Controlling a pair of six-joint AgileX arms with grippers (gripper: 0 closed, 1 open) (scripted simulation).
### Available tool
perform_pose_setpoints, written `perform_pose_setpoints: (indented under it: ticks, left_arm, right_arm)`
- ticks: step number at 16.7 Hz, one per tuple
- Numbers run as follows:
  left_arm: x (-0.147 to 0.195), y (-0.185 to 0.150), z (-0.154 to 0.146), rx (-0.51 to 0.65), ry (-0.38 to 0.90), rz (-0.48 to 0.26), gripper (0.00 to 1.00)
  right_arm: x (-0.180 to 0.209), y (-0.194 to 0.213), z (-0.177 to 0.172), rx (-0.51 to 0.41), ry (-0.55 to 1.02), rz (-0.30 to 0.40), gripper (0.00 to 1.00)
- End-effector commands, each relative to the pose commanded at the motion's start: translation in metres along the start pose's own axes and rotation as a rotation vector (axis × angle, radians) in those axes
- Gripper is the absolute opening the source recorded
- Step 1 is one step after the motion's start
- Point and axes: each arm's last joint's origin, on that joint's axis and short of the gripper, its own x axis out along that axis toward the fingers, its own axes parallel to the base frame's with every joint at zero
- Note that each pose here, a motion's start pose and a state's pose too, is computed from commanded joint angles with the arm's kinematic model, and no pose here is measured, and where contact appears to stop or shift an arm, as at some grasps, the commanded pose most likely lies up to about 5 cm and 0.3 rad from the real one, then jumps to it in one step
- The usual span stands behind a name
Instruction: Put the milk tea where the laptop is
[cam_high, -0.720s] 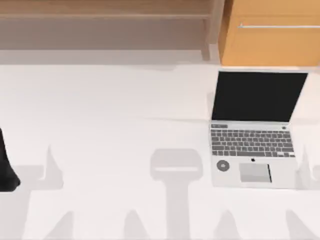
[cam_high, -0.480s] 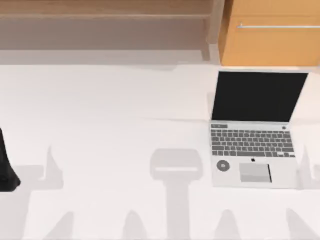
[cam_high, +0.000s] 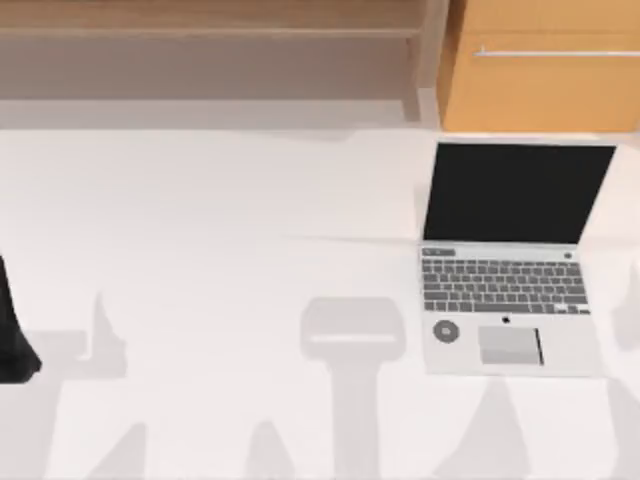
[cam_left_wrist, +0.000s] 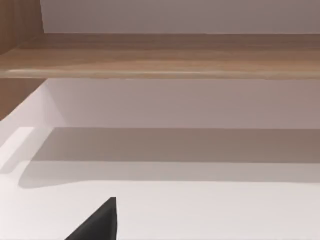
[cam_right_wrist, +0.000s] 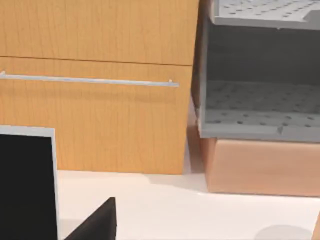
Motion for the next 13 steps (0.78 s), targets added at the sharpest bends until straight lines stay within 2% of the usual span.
perform_pose_setpoints:
  ticks: [7,13]
  left_arm:
    - [0.0,0.0,0.0,0.0,0.0,0.0,1.0]
    - [0.0,0.0,0.0,0.0,0.0,0.0,1.0]
  right_arm:
    - [0.032,-0.057,-0.027,0.011,0.1,0.0,1.0]
    - [0.036,-0.097,-0.061,0.04,0.132,0.002,1.0]
